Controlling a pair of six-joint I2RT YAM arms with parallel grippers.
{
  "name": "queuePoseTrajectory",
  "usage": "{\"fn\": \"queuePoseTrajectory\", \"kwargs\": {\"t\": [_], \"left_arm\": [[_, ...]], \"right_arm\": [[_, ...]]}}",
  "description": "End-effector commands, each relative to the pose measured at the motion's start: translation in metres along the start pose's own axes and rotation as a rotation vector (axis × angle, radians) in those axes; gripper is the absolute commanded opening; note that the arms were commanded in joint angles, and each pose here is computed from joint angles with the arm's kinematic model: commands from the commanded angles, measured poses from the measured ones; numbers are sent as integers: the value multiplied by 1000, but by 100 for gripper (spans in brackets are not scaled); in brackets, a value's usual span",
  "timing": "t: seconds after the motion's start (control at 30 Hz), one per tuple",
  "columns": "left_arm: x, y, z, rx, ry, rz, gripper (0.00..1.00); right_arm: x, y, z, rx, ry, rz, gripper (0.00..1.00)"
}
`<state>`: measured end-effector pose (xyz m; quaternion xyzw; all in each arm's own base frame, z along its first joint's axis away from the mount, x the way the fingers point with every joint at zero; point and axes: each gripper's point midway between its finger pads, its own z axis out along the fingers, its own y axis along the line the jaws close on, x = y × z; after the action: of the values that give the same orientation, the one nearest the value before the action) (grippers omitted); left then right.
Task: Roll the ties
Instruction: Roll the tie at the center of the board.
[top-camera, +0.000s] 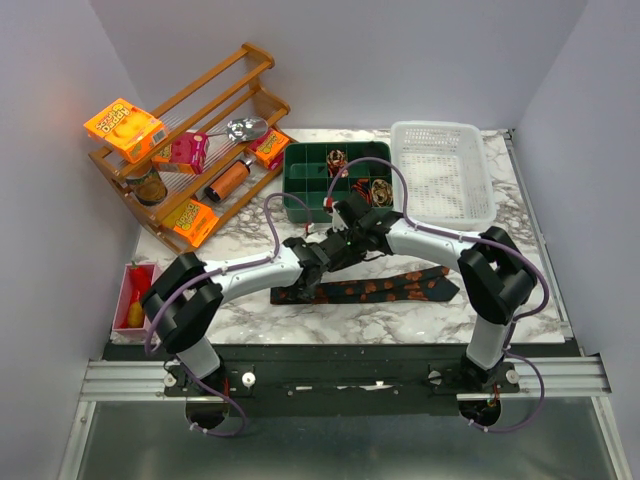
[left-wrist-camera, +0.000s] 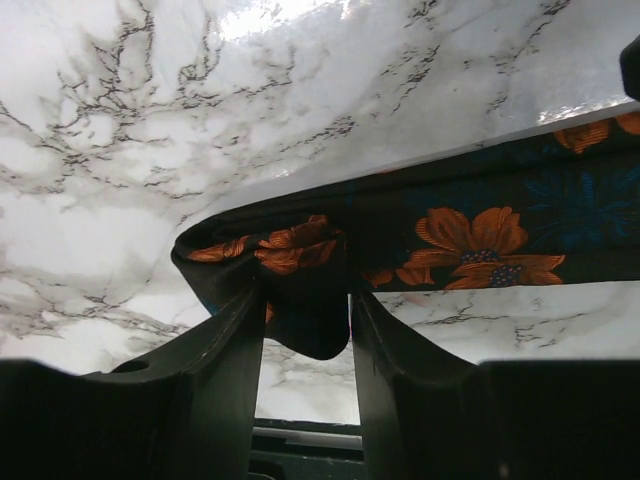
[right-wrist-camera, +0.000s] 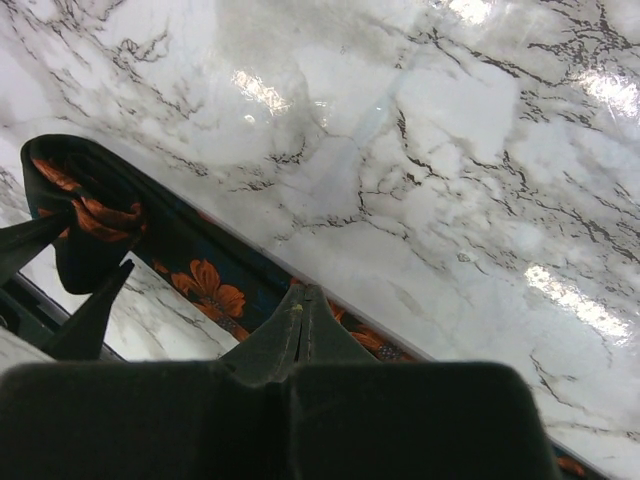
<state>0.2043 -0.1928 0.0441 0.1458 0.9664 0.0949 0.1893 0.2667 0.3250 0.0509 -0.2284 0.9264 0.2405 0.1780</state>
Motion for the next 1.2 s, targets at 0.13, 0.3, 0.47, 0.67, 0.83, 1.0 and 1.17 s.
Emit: {"fn": "queuePoseTrajectory", "kwargs": {"t": [0.13,0.3,0.47,0.67,0.83,1.0,1.17], "left_arm": [[-27,-28,-11,138,-120,-83,49],[-34,-41,-14,219,-156,-126,48],[-36,-52,-11,272,-164,-174,48],[-43,-48,-19,297,-196,-220,50],[-48,-30,-29,340,-236,-290,62],[-57,-1,-41,449,-292,-407,67],[-54,20,-44,511,-306,-475,68]], "right_arm": [[8,-3,2,12,16,-19,1],[11,-3,4,5,26,-19,1],[14,-1,5,-10,34,-16,1],[17,2,4,-30,36,-20,1],[14,11,-4,-70,25,-35,1],[10,23,-8,-108,14,-52,1],[7,46,-9,-162,11,-91,1]]}}
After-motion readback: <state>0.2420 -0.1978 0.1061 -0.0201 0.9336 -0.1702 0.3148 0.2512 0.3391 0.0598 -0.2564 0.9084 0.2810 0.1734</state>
